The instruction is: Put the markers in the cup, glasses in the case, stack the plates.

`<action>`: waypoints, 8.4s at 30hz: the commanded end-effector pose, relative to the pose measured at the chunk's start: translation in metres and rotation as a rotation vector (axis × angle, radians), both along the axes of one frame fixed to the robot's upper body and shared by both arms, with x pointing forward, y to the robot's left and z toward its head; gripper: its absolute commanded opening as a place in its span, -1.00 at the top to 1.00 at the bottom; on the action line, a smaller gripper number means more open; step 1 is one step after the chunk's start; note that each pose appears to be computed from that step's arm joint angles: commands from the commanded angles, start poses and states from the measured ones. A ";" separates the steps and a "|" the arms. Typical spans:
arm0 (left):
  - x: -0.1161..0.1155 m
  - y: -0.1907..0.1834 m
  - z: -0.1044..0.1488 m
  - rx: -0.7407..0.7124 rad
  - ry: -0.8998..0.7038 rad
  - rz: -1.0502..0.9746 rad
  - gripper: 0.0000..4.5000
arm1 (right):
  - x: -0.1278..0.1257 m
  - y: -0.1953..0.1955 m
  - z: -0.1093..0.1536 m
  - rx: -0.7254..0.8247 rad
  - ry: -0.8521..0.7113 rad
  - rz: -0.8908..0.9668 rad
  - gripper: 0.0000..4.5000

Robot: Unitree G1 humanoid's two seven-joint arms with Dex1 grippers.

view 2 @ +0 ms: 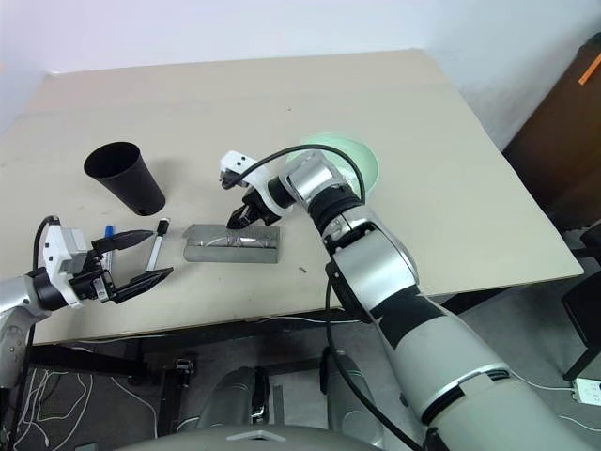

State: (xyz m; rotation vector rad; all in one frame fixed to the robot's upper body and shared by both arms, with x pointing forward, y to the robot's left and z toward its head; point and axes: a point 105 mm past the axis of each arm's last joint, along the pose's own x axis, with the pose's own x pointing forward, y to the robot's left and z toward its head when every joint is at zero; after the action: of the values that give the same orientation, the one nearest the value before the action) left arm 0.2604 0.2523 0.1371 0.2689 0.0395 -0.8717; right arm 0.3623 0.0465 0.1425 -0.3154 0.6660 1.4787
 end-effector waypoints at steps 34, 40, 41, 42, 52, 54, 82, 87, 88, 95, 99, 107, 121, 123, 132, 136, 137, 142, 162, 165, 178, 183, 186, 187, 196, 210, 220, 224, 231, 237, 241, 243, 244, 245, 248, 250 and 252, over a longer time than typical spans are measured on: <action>-0.004 0.026 0.039 -0.179 -0.093 0.231 -1.00 | -0.011 -0.012 0.023 0.136 -0.214 0.027 0.98; -0.016 0.043 0.053 -0.241 -0.102 0.371 -1.00 | -0.003 -0.027 0.031 0.159 -0.232 -0.018 0.98; -0.016 0.046 0.053 -0.237 -0.091 0.405 -1.00 | -0.003 -0.030 0.030 0.159 -0.229 -0.026 0.98; -0.017 0.051 0.050 -0.212 -0.077 0.453 -1.00 | -0.002 -0.033 0.030 0.160 -0.225 -0.034 0.98; -0.005 0.081 0.042 -0.129 0.034 0.825 -1.00 | 0.005 -0.040 0.033 0.175 -0.215 -0.087 0.98; 0.004 0.093 0.030 -0.067 0.126 0.950 -1.00 | 0.006 -0.039 0.037 0.185 -0.219 -0.088 0.98; 0.011 0.077 -0.024 0.009 0.687 1.099 -1.00 | 0.026 -0.054 0.049 0.185 -0.292 -0.198 0.98; 0.010 0.067 -0.027 0.007 0.710 1.058 -1.00 | 0.026 -0.055 0.048 0.180 -0.294 -0.202 0.98; 0.011 0.065 -0.027 0.004 0.711 1.049 -1.00 | 0.026 -0.056 0.048 0.179 -0.295 -0.204 0.98; 0.012 0.064 -0.025 0.000 0.712 1.051 -0.46 | 0.027 -0.056 0.046 0.169 -0.300 -0.213 1.00; 0.013 0.066 -0.025 0.005 0.714 1.058 0.14 | 0.029 -0.057 0.044 0.161 -0.297 -0.223 1.00; 0.016 0.068 -0.023 -0.009 0.706 1.071 0.88 | 0.028 -0.057 0.042 0.159 -0.288 -0.228 1.00; 0.052 0.130 0.056 -0.010 0.029 1.233 0.88 | 0.010 -0.059 0.083 0.469 -0.376 -0.172 1.00; 0.054 0.137 0.075 -0.018 -0.104 1.254 0.88 | 0.001 -0.060 0.086 0.525 -0.323 -0.149 0.82; 0.056 0.144 0.133 -0.118 -0.422 1.217 0.88 | -0.021 -0.062 0.091 0.560 -0.343 -0.057 -0.50; 0.062 0.123 0.161 -0.203 -0.554 1.071 0.88 | -0.028 -0.062 0.092 0.559 -0.353 -0.016 -0.98; 0.064 0.118 0.166 -0.220 -0.578 1.038 0.88 | -0.030 -0.062 0.092 0.558 -0.354 -0.003 -0.98; 0.070 0.097 0.184 -0.311 -0.667 0.889 0.88 | -0.022 -0.060 0.092 0.553 -0.370 -0.054 -0.98; 0.118 0.035 0.106 -0.336 -0.497 0.577 0.88 | 0.005 -0.073 0.084 0.470 -0.473 -0.236 -0.98; 0.117 0.039 0.100 -0.341 -0.486 0.591 0.88 | 0.007 -0.076 0.083 0.459 -0.485 -0.249 -0.98; 0.115 0.044 0.082 -0.319 -0.430 0.620 0.88 | 0.010 -0.077 0.082 0.446 -0.511 -0.266 -0.98; 0.117 0.044 0.074 -0.312 -0.410 0.629 0.88 | 0.012 -0.077 0.080 0.436 -0.520 -0.269 -0.98; 0.118 0.044 0.072 -0.315 -0.405 0.630 0.88 | 0.012 -0.077 0.080 0.438 -0.524 -0.271 -0.98; 0.118 0.044 0.071 -0.315 -0.404 0.629 0.88 | 0.012 -0.077 0.080 0.437 -0.525 -0.272 -0.98; 0.117 0.045 0.070 -0.321 -0.396 0.638 0.88 | 0.012 -0.077 0.079 0.429 -0.532 -0.277 -0.98; 0.116 0.045 0.070 -0.316 -0.396 0.640 -0.53 | 0.014 -0.076 0.076 0.416 -0.538 -0.281 -1.00; 0.111 0.051 0.079 -0.326 -0.421 0.652 -0.99 | 0.014 -0.075 0.077 0.423 -0.534 -0.278 -1.00; 0.104 0.059 0.092 -0.334 -0.455 0.668 -0.99 | 0.014 -0.075 0.082 0.448 -0.531 -0.275 -1.00; 0.088 0.072 0.115 -0.345 -0.510 0.693 -0.99 | 0.010 -0.073 0.101 0.560 -0.508 -0.263 -1.00; 0.074 0.070 0.118 -0.320 -0.462 0.664 -0.99 | 0.010 -0.073 0.102 0.567 -0.500 -0.257 -1.00; 0.045 0.068 0.108 -0.304 -0.334 0.600 -0.99 | 0.013 -0.076 0.101 0.559 -0.494 -0.261 -1.00; 0.031 0.067 0.100 -0.304 -0.243 0.584 -0.99 | 0.014 -0.078 0.100 0.555 -0.490 -0.263 -1.00; 0.023 0.066 0.094 -0.311 -0.185 0.580 -0.99 | 0.016 -0.079 0.099 0.553 -0.490 -0.265 -1.00; 0.017 0.064 0.091 -0.323 -0.138 0.576 -0.99 | 0.017 -0.079 0.098 0.552 -0.489 -0.266 -1.00; 0.003 0.062 0.074 -0.298 -0.018 0.615 -0.99 | 0.018 -0.077 0.096 0.551 -0.488 -0.259 -1.00; -0.008 0.064 0.052 -0.210 0.109 0.688 -0.99 | 0.018 -0.075 0.096 0.555 -0.486 -0.246 -1.00; -0.015 0.062 0.038 -0.163 0.195 0.719 -0.99 | 0.017 -0.073 0.095 0.553 -0.485 -0.232 -1.00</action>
State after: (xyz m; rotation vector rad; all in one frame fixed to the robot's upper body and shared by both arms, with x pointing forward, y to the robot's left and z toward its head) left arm 0.2495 0.3171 0.1654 -0.0328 0.2220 -0.1955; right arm 0.3820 -0.0324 0.2184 -0.1266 -0.0298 1.2131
